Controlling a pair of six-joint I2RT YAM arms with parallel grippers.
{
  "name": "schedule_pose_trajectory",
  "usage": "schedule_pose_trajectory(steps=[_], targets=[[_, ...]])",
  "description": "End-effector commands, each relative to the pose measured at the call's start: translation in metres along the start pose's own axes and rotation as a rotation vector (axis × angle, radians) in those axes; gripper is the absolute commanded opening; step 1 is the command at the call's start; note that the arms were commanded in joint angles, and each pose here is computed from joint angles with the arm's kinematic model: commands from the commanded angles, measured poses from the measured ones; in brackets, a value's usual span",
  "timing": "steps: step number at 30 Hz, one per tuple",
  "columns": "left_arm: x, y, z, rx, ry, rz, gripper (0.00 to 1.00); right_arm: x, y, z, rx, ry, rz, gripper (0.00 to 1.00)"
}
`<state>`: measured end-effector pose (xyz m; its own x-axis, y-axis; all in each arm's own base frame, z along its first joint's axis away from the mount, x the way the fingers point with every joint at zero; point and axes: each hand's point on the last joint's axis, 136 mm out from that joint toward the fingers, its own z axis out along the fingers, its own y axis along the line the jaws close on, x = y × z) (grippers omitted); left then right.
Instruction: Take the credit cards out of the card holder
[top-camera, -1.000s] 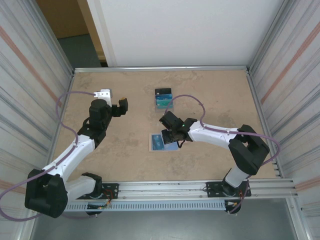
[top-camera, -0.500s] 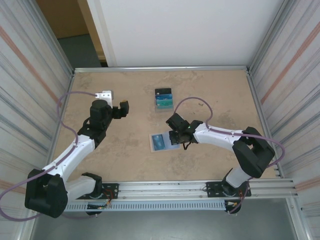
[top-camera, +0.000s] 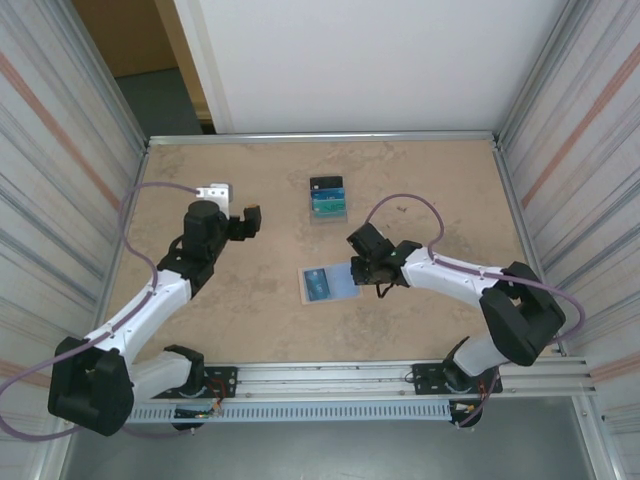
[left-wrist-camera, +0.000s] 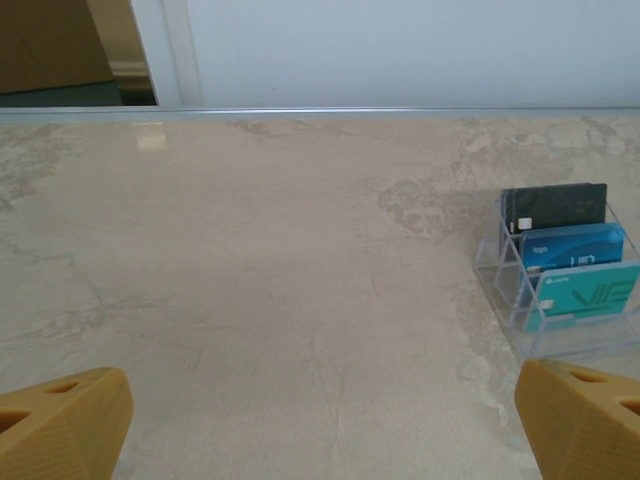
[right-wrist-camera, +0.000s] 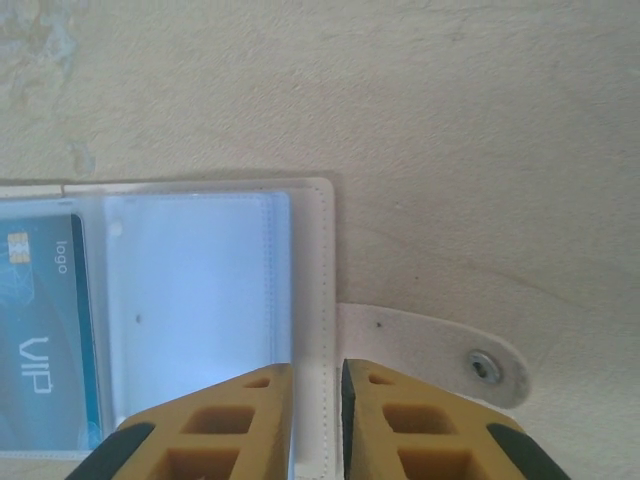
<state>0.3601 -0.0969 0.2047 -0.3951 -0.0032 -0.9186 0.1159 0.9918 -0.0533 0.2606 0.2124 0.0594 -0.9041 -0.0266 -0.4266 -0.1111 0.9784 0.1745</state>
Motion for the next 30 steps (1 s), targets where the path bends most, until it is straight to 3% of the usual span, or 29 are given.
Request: schedule_pose_trajectory(steps=[1, 5, 11, 22, 30], targets=[[-0.006, -0.006, -0.004, -0.023, -0.029, 0.067, 0.99, -0.007, 0.003, -0.011, -0.035, -0.035, 0.025, 0.23], [0.013, -0.024, -0.001, -0.003, 0.024, 0.116, 0.99, -0.012, 0.011, -0.018, -0.076, -0.053, 0.025, 0.32], [0.056, -0.056, -0.001, 0.026, 0.131, 0.225, 0.99, -0.015, 0.034, -0.021, -0.198, -0.047, 0.031, 0.38], [0.140, -0.098, -0.005, 0.193, 0.384, 0.226, 0.99, -0.001, 0.072, -0.010, -0.380, 0.066, 0.090, 0.32], [0.163, -0.116, -0.001, 0.267, 0.450, 0.268, 0.99, 0.009, 0.084, 0.011, -0.408, 0.142, 0.118, 0.29]])
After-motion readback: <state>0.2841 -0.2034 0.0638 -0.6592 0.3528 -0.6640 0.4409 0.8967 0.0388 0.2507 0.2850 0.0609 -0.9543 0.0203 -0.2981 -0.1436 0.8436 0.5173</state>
